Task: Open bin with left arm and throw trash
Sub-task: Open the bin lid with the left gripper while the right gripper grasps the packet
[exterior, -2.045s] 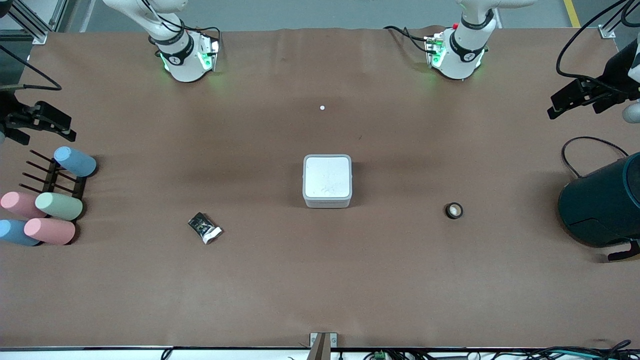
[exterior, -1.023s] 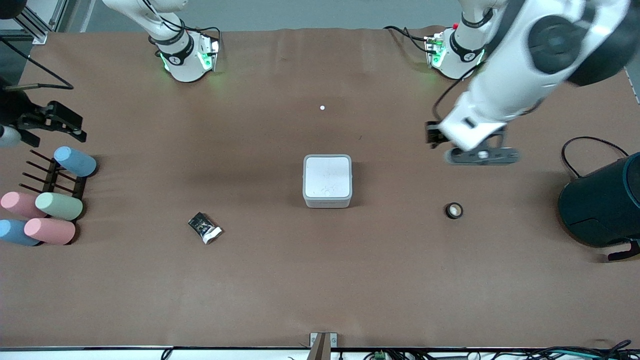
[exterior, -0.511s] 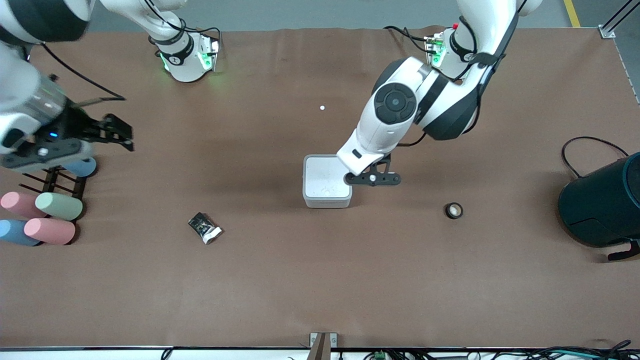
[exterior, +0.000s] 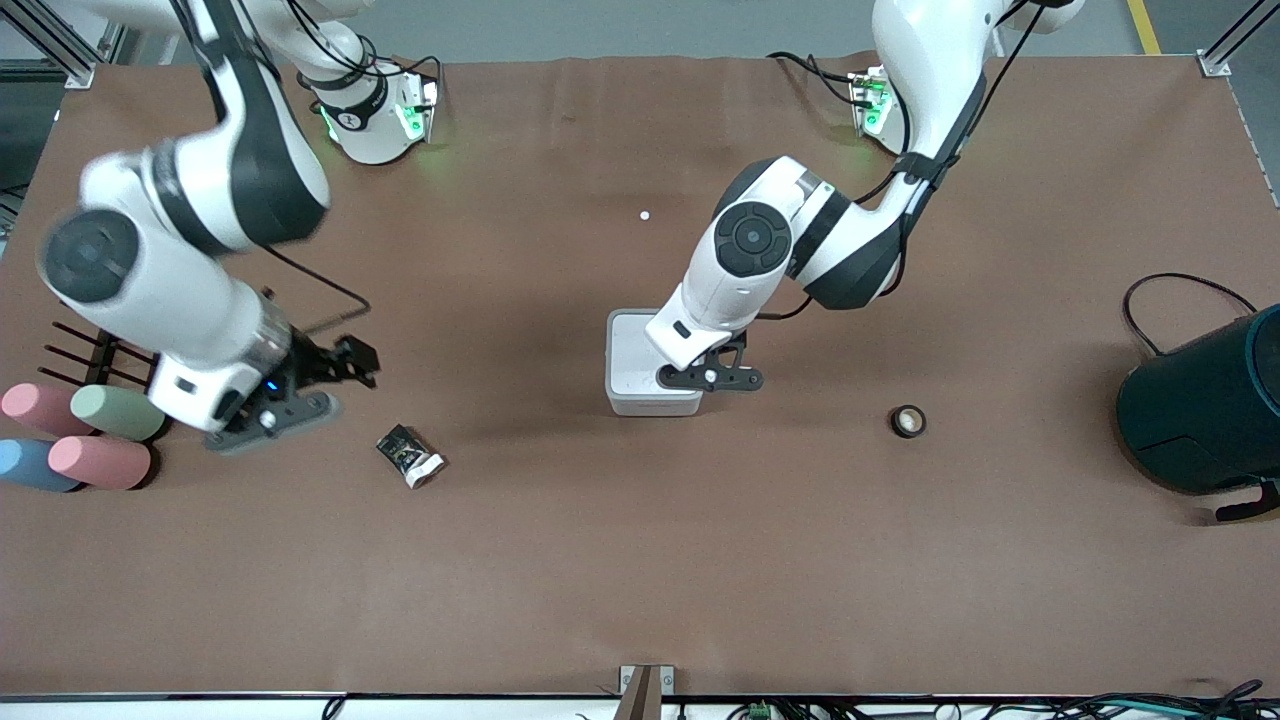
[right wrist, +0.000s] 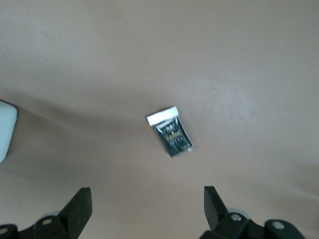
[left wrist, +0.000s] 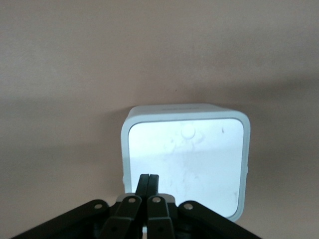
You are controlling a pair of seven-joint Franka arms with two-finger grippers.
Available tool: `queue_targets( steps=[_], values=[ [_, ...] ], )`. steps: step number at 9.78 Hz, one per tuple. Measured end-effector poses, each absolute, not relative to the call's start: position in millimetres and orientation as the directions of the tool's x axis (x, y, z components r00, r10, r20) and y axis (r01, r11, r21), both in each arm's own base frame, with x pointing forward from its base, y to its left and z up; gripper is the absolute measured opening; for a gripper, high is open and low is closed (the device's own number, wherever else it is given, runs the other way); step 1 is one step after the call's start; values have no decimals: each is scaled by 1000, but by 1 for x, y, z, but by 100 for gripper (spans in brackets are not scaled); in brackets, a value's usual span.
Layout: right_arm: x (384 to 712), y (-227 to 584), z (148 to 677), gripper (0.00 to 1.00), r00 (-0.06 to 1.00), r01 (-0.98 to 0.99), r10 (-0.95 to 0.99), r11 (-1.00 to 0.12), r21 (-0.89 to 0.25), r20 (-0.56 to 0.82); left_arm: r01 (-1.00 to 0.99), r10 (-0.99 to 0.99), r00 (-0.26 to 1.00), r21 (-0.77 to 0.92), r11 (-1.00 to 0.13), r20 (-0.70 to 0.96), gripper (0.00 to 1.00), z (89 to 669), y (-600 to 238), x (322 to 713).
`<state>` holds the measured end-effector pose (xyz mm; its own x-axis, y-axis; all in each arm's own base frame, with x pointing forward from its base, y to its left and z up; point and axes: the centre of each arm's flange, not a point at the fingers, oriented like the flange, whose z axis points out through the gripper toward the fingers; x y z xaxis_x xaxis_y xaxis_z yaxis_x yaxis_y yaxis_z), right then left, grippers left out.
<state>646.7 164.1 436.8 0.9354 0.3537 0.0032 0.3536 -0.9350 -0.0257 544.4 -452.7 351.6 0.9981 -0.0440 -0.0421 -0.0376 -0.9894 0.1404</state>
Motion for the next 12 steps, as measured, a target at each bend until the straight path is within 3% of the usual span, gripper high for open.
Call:
queue_targets(
  steps=[4,12],
  values=[
    [666,174,382,100,896,443,444,-896,40,15,-38,-40,999,177,-984,-5,1,340,-465,558],
    [700,156,274,99,814,580,580,-814,24,-16,-41,-41,999,193,-980,0,1,310,-478,561]
  ],
)
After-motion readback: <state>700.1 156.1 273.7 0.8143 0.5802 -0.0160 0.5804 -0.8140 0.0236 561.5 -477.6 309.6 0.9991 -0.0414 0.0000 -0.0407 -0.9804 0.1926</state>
